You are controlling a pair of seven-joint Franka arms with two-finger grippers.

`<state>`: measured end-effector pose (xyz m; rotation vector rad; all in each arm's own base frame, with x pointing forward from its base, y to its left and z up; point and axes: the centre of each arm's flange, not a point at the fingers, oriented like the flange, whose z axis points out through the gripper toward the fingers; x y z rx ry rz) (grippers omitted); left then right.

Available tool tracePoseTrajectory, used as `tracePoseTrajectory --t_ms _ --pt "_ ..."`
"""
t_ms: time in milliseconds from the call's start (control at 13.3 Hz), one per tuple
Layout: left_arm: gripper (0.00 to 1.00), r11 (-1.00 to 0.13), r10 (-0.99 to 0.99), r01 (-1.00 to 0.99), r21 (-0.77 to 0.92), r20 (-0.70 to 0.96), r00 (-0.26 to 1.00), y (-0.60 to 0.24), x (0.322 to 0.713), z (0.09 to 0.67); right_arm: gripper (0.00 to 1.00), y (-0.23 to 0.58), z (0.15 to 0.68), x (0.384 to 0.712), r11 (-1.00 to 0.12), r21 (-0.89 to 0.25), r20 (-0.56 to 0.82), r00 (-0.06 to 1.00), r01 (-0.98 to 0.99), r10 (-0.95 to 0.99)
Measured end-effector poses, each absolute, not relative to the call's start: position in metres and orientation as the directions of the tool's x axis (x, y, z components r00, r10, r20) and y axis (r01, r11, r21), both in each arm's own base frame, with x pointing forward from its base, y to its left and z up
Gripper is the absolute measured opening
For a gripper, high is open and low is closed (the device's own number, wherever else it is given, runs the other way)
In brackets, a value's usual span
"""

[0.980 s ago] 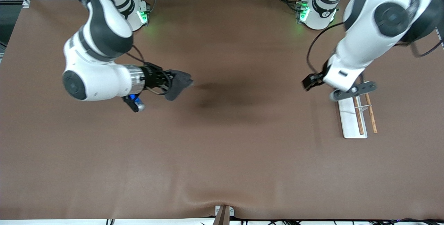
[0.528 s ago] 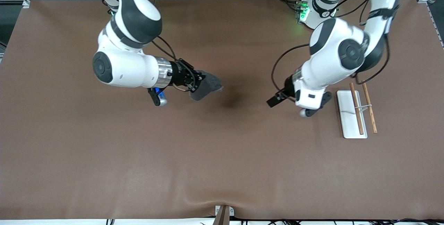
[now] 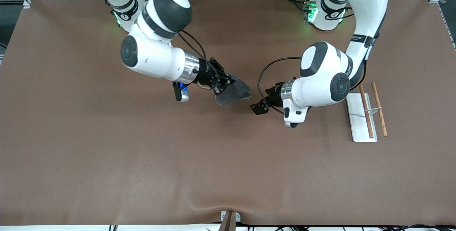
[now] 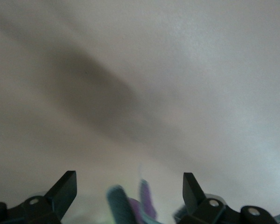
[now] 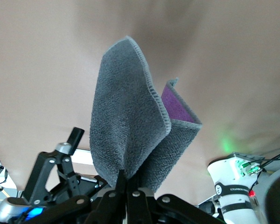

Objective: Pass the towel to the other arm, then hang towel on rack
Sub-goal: 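Carry the towel toward the left gripper while the left gripper approaches, then grasp the towel with the left gripper and open the right gripper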

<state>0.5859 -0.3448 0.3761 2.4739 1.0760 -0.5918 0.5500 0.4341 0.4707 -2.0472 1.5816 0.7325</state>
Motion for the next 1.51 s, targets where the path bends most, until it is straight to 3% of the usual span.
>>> tracePoseTrajectory --t_ms 226,452,678,1055,1357,1508 --pt "0.96 -0.619 0.614 0.774 0.13 -0.535 0.581 -0.348 0.584 0.382 0.02 0.445 0.472 0.55 -0.224 -0.024 -0.657 0.184 -0.974 -0.731" --pt "0.62 -0.612 0.622 0.783 0.112 -0.542 0.565 -0.349 0.582 0.382 0.02 0.448 0.474 0.55 -0.214 -0.018 -0.661 0.172 -0.977 -0.731" --pt "0.56 -0.612 0.624 0.785 0.099 -0.55 0.556 -0.358 0.576 0.383 0.02 0.45 0.48 0.55 -0.203 -0.019 -0.665 0.164 -0.979 -0.728" --pt "0.02 -0.606 0.627 0.789 0.101 -0.55 0.552 -0.353 0.58 0.388 0.02 0.45 0.48 0.55 -0.201 -0.017 -0.666 0.161 -0.979 -0.728" --pt "0.02 -0.574 0.64 0.806 0.142 -0.536 0.55 -0.31 0.601 0.431 0.08 0.449 0.48 0.551 -0.198 -0.016 -0.666 0.158 -0.98 -0.729" --pt "0.02 -0.629 0.611 0.765 0.141 -0.518 0.598 -0.259 0.611 0.453 0.29 0.445 0.48 0.554 -0.193 -0.013 -0.663 0.153 -0.981 -0.733"
